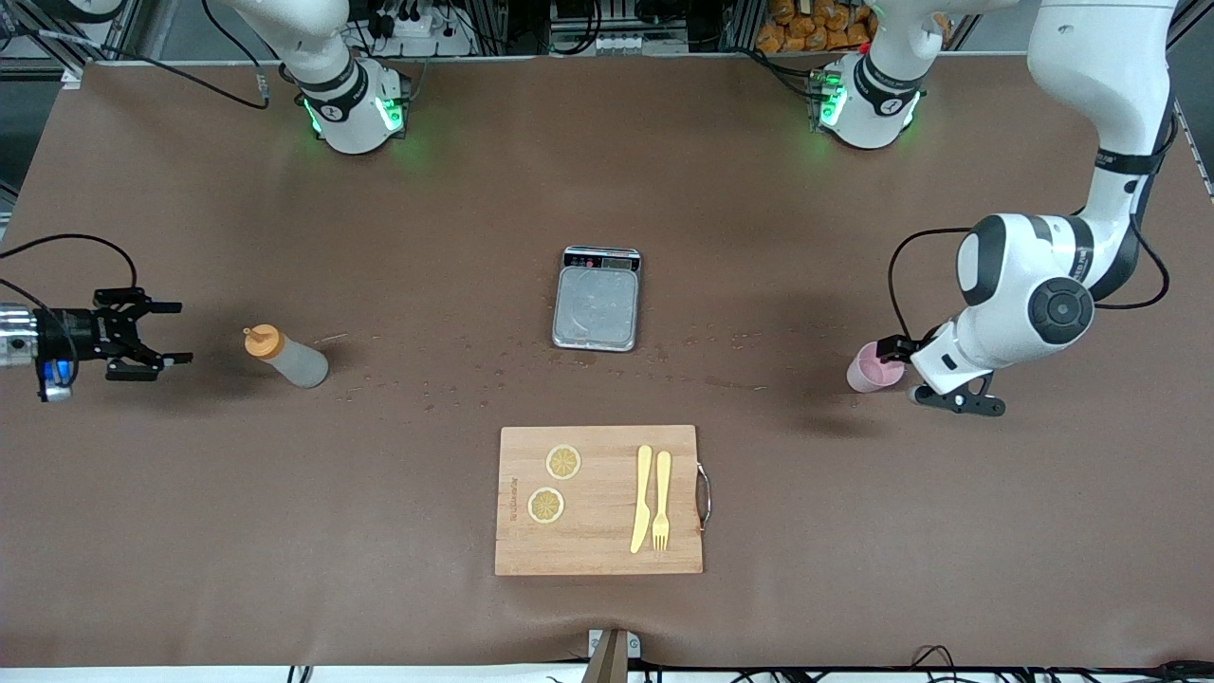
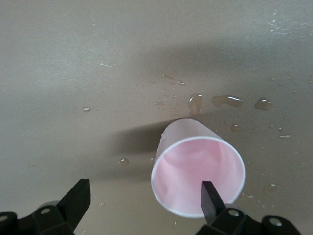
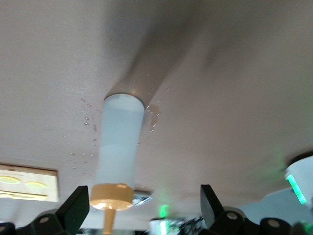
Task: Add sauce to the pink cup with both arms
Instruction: 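Grasp the pink cup with the left gripper while the right gripper grasps the bottle, then carry the pink cup with the left gripper onto the silver scale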
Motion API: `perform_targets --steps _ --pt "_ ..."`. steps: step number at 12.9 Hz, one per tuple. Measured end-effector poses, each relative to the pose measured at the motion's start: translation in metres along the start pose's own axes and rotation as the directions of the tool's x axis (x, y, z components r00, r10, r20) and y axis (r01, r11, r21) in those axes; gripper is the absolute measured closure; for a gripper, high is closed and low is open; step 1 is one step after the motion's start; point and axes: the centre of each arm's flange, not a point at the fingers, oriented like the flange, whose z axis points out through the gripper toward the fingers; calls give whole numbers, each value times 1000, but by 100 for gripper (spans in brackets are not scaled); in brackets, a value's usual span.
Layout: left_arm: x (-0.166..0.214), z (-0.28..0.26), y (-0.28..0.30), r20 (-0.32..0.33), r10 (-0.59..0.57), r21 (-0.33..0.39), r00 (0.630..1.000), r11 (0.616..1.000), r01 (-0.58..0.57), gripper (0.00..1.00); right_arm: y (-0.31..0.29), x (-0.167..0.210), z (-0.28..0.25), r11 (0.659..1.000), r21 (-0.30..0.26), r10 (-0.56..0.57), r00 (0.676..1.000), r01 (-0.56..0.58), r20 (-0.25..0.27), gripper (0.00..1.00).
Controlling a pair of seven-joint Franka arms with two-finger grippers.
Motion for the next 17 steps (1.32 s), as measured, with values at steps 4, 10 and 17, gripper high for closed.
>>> perform_targets --steps 4,10,17 --pt "3 19 5 21 25 -4 999 1000 -25 40 2 38 37 992 30 122 985 -127 121 0" --pt "6 17 6 14 37 -4 999 999 -37 96 15 81 75 977 64 181 951 -202 249 0" --pt "19 -59 5 -83 38 13 996 999 -37 96 5 92 111 972 76 187 922 -225 340 0"
